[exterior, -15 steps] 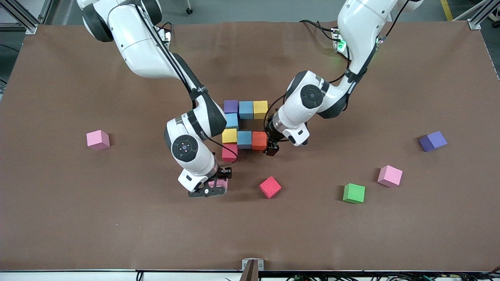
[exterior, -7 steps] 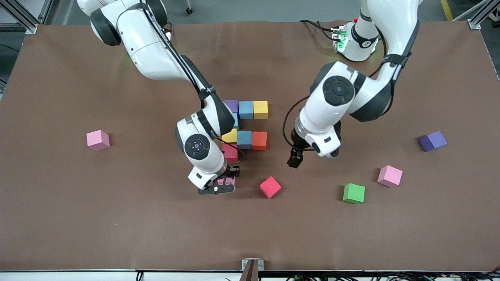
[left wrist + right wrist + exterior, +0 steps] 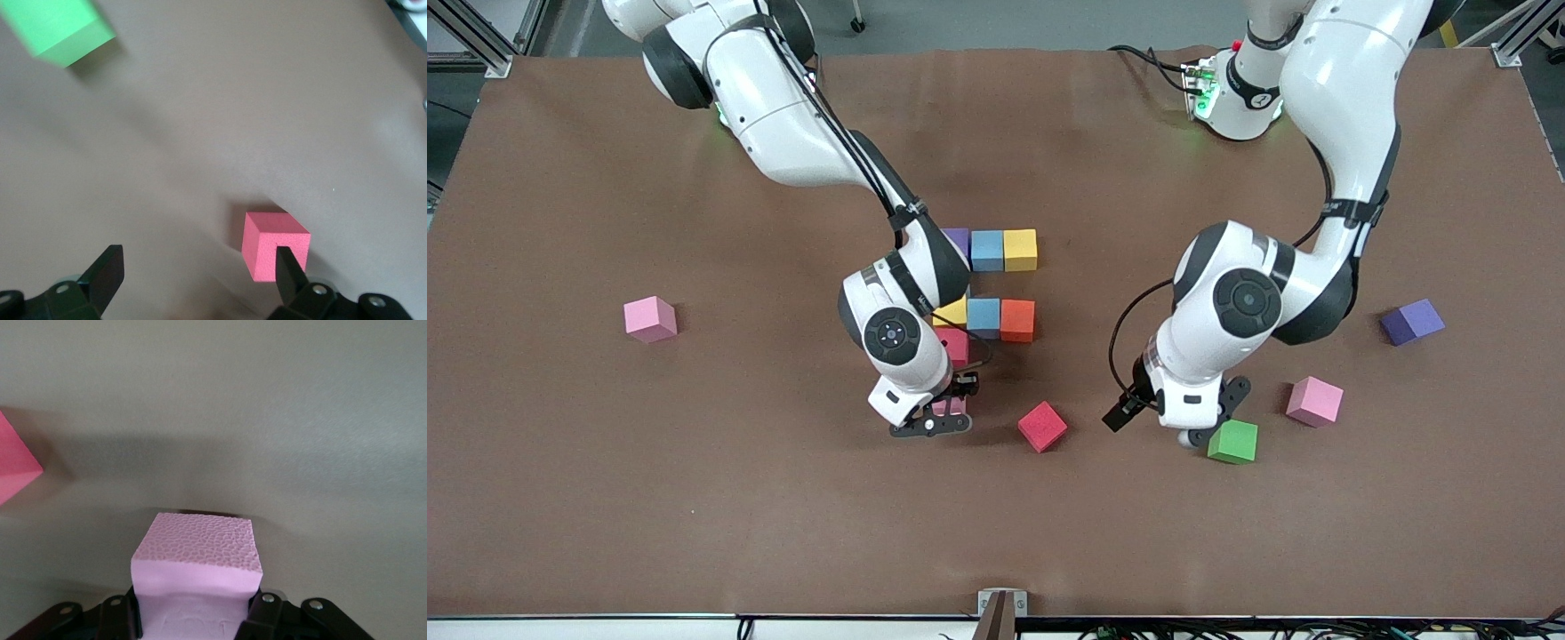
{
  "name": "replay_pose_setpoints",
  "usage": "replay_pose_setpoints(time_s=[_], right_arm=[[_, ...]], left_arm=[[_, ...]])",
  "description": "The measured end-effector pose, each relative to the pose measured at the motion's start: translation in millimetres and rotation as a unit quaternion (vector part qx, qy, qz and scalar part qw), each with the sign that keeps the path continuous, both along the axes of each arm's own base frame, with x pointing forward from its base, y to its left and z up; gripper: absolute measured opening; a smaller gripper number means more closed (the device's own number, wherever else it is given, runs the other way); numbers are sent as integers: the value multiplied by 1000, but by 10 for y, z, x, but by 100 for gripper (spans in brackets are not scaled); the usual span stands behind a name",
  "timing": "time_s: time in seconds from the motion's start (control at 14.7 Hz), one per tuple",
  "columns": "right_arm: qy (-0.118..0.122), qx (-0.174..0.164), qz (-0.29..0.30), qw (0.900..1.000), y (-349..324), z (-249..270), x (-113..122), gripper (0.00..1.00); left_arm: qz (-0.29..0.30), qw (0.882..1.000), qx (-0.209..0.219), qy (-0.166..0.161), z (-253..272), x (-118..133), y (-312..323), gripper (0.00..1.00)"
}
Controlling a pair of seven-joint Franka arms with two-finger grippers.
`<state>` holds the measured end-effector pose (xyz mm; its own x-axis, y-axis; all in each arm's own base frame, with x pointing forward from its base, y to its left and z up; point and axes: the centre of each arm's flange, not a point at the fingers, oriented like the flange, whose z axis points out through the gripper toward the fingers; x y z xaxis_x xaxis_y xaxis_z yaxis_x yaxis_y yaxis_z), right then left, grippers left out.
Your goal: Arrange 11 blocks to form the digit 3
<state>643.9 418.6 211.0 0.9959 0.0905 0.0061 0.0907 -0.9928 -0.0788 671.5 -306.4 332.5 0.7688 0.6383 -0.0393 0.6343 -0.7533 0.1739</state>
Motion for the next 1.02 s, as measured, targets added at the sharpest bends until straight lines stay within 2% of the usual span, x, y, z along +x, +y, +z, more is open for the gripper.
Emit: replay_pose_setpoints(time_s=[0.2,0.41,0.61,1.02], right_arm=[[3,-2,1,1000,5,-53,-13,53],[3,-2,0,1000,4,-55,-14,53],[4,-3,1,1000,15,-65,-28,53],[11,-8,6,1000,52,-82,-77,53]], left_arm=[[-40,999,-11,-22,-213,185,-56,100],[-51,998,-23,-35,-414,221,-190,100],[-60,997,-34,-32,-564,125,-434,100],[-33,997,-74,0,-758,33,-610,100]])
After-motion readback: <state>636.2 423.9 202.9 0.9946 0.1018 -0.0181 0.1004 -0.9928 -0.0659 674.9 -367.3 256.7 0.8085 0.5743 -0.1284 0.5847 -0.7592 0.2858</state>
